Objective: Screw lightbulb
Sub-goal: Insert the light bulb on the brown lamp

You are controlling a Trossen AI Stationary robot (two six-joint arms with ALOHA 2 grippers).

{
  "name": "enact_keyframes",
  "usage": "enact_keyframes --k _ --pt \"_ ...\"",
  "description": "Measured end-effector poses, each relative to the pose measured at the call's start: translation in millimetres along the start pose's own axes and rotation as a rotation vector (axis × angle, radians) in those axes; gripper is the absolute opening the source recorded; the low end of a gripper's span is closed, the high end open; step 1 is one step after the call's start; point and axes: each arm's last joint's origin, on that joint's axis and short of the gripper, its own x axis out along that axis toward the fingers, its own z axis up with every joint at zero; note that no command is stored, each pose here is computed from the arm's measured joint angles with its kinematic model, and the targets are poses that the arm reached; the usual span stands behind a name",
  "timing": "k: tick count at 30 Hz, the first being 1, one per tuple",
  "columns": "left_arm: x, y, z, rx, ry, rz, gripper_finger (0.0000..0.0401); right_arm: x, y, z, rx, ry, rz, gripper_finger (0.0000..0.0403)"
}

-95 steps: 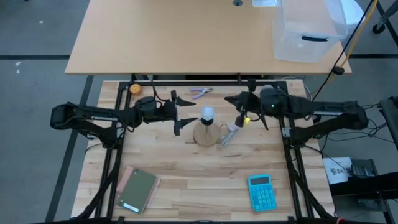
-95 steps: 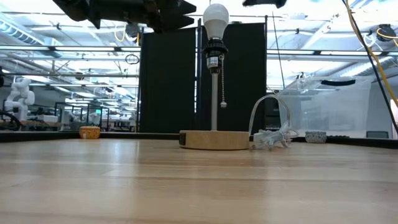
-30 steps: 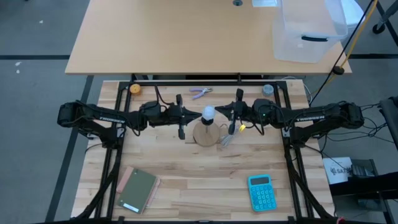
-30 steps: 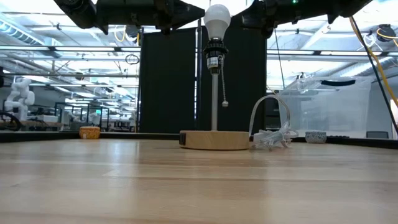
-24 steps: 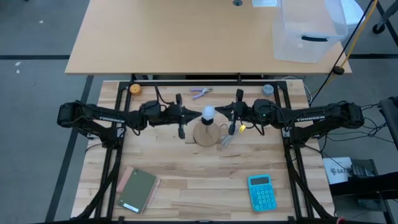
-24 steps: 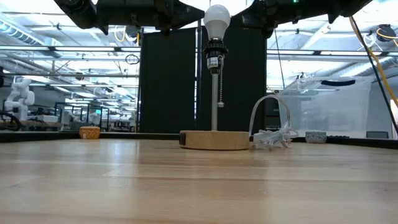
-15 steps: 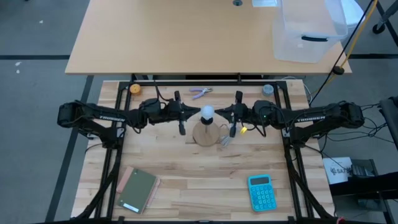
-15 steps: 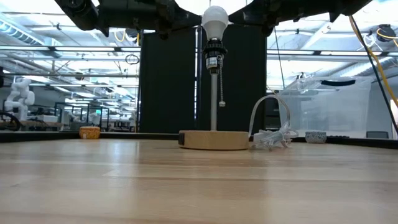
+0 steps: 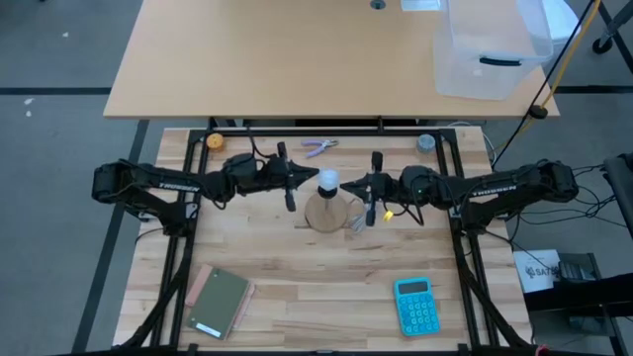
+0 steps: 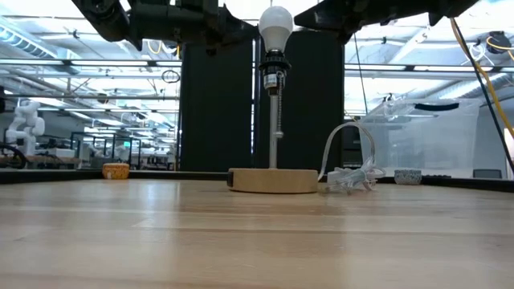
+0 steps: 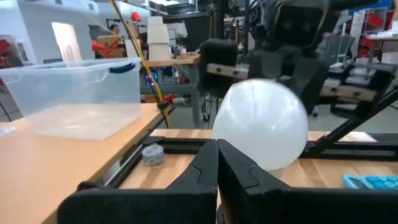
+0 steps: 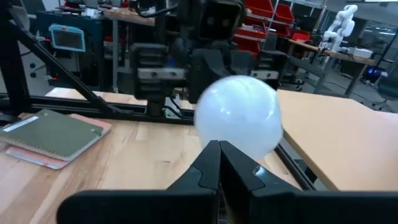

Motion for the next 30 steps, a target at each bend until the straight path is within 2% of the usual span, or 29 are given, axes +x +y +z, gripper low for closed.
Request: enact_keyframes --k 12,19,24,30 --pt "-7.7 1.2 9.6 0.043 -0.003 0.003 0.0000 -2.7 13.7 0.1 -0.058 0.020 -0.009 0.0000" --pt "-15.6 -6.7 20.4 0.061 -0.022 -0.055 0.0000 -3.2 6.3 4.1 -0.059 0.004 -0.213 0.0000" --pt "-12.3 -15.2 16.7 0.066 -0.019 -0.113 0.0000 -2.5 -1.4 6.9 -0.059 -0.027 -0.246 0.0000" --pt "-3.3 -21.1 6.9 0.053 -0.023 -0.131 0.0000 -2.0 -5.7 7.4 -0.053 -0.035 -0.260 0.0000"
